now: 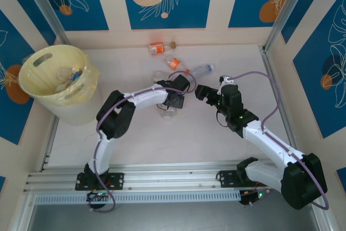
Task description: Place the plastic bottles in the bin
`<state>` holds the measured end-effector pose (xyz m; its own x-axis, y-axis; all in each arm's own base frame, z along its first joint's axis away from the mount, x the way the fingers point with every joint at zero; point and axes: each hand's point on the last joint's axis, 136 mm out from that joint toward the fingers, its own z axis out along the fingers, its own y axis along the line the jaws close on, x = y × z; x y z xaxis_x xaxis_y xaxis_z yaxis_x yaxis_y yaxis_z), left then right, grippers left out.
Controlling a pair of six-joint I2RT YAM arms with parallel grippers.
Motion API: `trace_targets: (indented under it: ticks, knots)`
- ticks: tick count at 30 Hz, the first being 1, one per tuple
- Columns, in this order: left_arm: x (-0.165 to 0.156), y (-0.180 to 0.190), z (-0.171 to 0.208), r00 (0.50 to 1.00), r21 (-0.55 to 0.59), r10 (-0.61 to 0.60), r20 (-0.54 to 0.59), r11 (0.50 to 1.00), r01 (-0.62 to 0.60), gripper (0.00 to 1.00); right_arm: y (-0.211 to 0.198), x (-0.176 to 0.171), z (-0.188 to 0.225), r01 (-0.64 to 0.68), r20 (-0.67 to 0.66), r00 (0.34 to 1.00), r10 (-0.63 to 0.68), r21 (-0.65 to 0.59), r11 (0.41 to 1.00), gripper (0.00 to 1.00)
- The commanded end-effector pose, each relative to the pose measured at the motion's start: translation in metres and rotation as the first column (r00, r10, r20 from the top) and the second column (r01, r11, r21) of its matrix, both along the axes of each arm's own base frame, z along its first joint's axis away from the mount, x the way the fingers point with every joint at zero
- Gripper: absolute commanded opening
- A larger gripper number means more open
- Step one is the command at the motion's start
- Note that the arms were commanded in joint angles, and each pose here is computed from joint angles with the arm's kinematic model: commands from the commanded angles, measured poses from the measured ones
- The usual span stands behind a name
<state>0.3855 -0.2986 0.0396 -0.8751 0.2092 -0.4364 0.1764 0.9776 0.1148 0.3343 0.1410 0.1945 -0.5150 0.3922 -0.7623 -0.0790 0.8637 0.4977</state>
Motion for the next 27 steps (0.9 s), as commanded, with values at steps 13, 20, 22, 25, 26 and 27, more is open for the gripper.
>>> trace_targets:
  ticks: [13,20,22,25,26,27]
  knots:
    - [-0.013,-0.011,0.04,0.991,-0.119,-0.128,0.027,0.984,0.13,0.68,-0.004,0.003,0.003,0.025,0.012,1.0,-0.026,0.017,1.0,1.0]
    - [-0.017,-0.013,0.068,0.986,-0.246,-0.158,0.06,0.955,0.168,0.64,0.01,0.002,0.012,-0.061,0.052,0.997,0.06,0.019,0.998,1.0]
    - [-0.016,-0.009,0.075,0.986,-0.273,-0.153,0.069,0.947,0.167,0.64,0.016,0.001,0.015,-0.103,0.068,0.993,0.101,0.017,0.995,1.0]
    - [-0.015,-0.002,0.092,0.985,-0.303,-0.144,0.091,0.939,0.165,0.64,0.025,-0.001,0.022,-0.16,0.102,0.982,0.159,0.005,0.987,1.0]
    - [-0.014,0.002,0.098,0.985,-0.31,-0.139,0.102,0.937,0.164,0.64,0.028,-0.002,0.026,-0.183,0.122,0.976,0.182,-0.003,0.983,1.0]
    - [-0.014,0.006,0.106,0.984,-0.316,-0.138,0.113,0.934,0.167,0.64,0.031,-0.003,0.029,-0.204,0.136,0.97,0.203,-0.01,0.979,1.0]
